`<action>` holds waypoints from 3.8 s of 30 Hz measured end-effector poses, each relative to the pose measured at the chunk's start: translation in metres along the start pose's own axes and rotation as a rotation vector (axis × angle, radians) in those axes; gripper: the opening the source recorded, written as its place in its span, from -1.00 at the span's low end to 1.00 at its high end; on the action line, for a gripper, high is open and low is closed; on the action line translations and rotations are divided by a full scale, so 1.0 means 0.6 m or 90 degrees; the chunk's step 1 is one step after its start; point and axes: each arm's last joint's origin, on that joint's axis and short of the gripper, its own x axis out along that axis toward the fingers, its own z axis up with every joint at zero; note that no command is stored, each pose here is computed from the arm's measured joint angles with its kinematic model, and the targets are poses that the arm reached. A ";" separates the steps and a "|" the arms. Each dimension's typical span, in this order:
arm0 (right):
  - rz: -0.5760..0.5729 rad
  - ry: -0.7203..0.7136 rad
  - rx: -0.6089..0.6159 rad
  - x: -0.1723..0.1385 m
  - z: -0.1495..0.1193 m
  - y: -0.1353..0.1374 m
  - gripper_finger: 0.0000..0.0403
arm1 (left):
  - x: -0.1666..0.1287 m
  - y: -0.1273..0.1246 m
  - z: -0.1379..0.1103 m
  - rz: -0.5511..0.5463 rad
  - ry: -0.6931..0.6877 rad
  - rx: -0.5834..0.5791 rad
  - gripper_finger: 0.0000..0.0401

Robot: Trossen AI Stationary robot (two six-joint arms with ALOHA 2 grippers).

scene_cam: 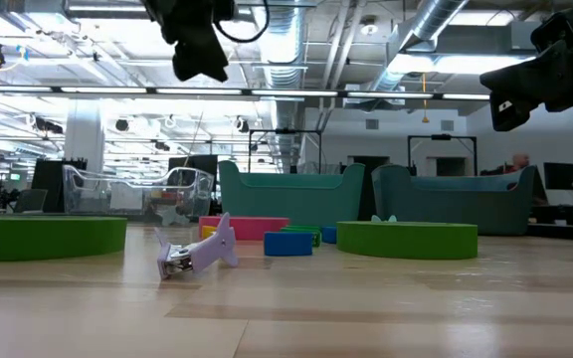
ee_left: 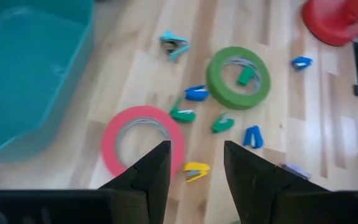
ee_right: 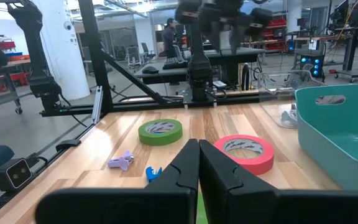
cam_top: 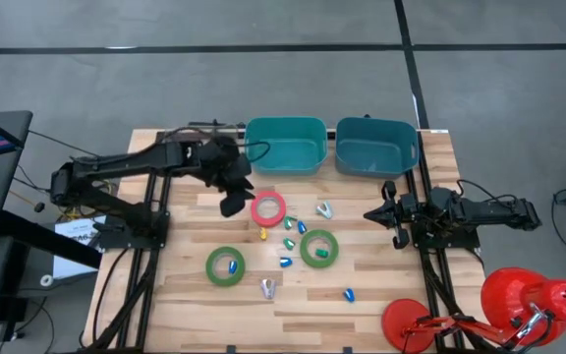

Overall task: Pick and place Stapler, Stapler remover, tape
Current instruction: Put the purple staple remover into the transparent bin

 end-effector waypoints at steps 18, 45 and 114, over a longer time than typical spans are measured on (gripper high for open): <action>0.000 0.000 0.000 0.000 0.000 0.000 -1.00 | 0.018 -0.147 -0.024 -0.146 -0.015 0.294 -0.31; -0.001 0.004 0.000 0.000 -0.001 0.000 -1.00 | 0.138 -0.252 -0.090 -0.237 0.026 0.520 -0.31; -0.001 0.004 0.000 0.000 -0.001 0.000 -1.00 | 0.228 -0.306 -0.163 -0.178 0.126 0.712 0.04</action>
